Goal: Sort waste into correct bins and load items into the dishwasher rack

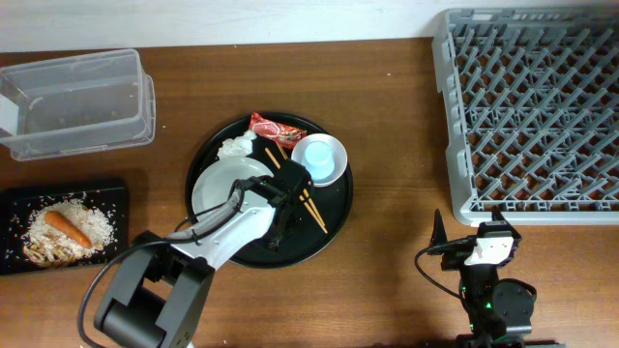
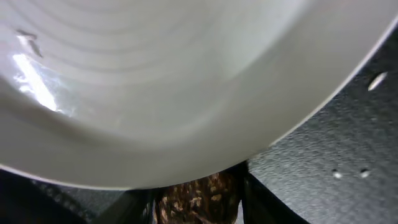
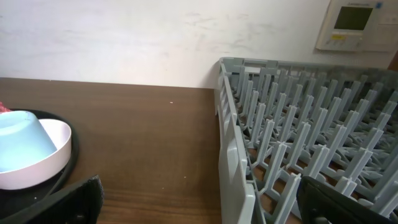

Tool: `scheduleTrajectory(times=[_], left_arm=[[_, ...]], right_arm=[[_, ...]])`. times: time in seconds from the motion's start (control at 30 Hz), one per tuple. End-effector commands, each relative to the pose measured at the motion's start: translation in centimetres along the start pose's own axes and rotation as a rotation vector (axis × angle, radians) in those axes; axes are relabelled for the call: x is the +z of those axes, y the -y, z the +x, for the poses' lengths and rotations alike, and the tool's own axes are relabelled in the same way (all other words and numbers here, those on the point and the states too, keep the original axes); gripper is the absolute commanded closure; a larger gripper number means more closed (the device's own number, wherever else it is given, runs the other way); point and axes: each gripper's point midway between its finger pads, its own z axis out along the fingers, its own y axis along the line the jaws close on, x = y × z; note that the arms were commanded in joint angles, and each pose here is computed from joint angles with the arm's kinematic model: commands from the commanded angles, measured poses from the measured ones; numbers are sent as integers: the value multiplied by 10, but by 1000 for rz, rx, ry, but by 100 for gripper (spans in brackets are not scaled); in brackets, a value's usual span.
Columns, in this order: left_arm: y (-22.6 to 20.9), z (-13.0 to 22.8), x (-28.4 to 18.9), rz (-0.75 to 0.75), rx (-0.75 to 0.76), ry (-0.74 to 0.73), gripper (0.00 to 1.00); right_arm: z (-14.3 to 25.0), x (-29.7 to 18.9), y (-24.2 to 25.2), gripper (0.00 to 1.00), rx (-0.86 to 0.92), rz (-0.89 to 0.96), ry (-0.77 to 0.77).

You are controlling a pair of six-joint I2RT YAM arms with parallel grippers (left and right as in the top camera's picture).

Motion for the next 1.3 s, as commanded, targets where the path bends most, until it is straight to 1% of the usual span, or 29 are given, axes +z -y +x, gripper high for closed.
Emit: scheduleTrajectory(times=[0.0, 0.17, 0.3, 0.43, 0.53, 0.63, 0.77, 0.83, 0.87, 1.0, 1.03, 1.1, 1.13, 1.27], left_arm=[[0, -7, -3, -25, 9, 12, 56], [5, -16, -29, -4, 6, 28, 56], [13, -27, -61, 50, -5, 71, 55], [4, -51, -89, 88, -52, 148, 55], [-14, -70, -97, 86, -116, 187, 55], [-47, -97, -96, 49, -203, 212, 55], [-89, -120, -89, 32, -295, 189, 55], [-87, -121, -88, 70, -280, 159, 55], [-83, -121, -88, 92, -249, 153, 54], [-55, -108, -88, 199, -130, 91, 44], [-46, -103, -89, 228, -106, 72, 40], [-33, -93, -88, 265, -70, 39, 37], [-27, -87, -87, 274, -55, 19, 35], [-12, -70, -74, 259, -67, -47, 35]], right_arm=[[3, 0, 0, 2, 7, 2, -5], [3, 0, 0, 2, 7, 2, -5], [3, 0, 0, 2, 7, 2, -5], [3, 0, 0, 1, 7, 2, -5], [3, 0, 0, 2, 7, 2, -5], [3, 0, 0, 2, 7, 2, -5], [3, 0, 0, 2, 7, 2, -5], [3, 0, 0, 2, 7, 2, -5], [3, 0, 0, 2, 7, 2, -5], [3, 0, 0, 2, 7, 2, -5], [3, 0, 0, 2, 7, 2, -5], [3, 0, 0, 2, 7, 2, -5], [3, 0, 0, 2, 7, 2, -5], [3, 0, 0, 2, 7, 2, -5]])
